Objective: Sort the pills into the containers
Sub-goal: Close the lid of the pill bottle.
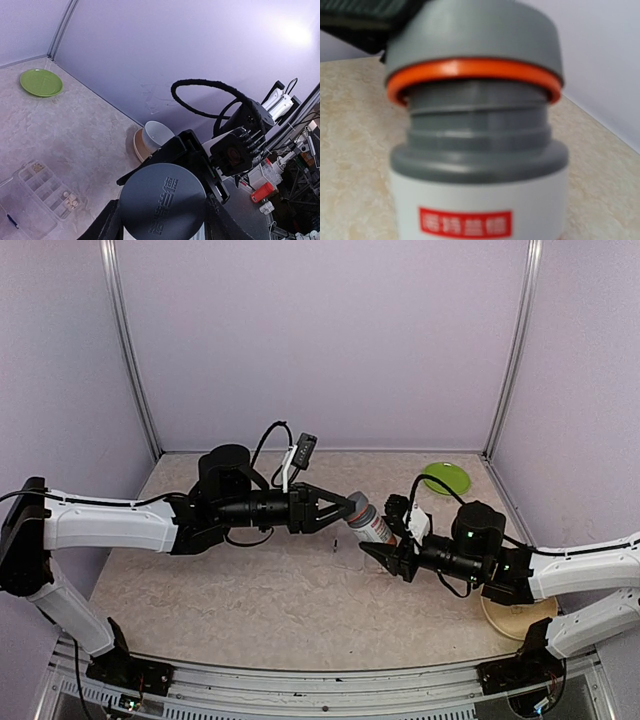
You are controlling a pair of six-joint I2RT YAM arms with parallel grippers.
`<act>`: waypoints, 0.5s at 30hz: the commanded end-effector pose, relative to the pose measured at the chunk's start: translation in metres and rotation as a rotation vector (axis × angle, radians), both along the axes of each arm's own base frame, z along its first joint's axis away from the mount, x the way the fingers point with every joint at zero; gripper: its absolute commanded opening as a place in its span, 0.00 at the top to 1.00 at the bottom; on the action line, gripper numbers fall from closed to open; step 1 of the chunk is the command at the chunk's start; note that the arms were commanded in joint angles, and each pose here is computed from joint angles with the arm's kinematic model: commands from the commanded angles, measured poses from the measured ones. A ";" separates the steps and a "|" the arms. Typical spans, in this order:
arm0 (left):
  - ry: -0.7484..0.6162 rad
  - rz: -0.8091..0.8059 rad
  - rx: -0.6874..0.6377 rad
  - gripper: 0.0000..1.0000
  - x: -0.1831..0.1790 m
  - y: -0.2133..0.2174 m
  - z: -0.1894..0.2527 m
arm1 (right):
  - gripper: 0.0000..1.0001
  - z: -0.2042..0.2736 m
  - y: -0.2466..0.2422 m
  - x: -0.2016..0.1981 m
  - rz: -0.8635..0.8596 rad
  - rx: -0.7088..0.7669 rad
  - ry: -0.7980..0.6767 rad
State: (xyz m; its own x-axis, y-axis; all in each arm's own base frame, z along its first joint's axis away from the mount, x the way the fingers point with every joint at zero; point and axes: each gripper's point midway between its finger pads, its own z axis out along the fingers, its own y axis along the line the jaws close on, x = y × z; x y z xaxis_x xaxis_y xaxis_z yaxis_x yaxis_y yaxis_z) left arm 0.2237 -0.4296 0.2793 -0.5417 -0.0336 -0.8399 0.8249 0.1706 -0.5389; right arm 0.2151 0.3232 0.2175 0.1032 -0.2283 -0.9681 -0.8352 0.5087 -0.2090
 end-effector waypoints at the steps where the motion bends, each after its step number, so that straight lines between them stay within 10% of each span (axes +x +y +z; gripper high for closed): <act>1: 0.007 0.024 0.028 0.56 0.003 -0.009 0.000 | 0.84 0.027 0.002 0.009 -0.048 0.045 -0.039; 15: 0.156 0.147 0.149 0.56 0.024 -0.015 -0.039 | 0.85 0.023 0.006 0.017 -0.192 -0.064 -0.098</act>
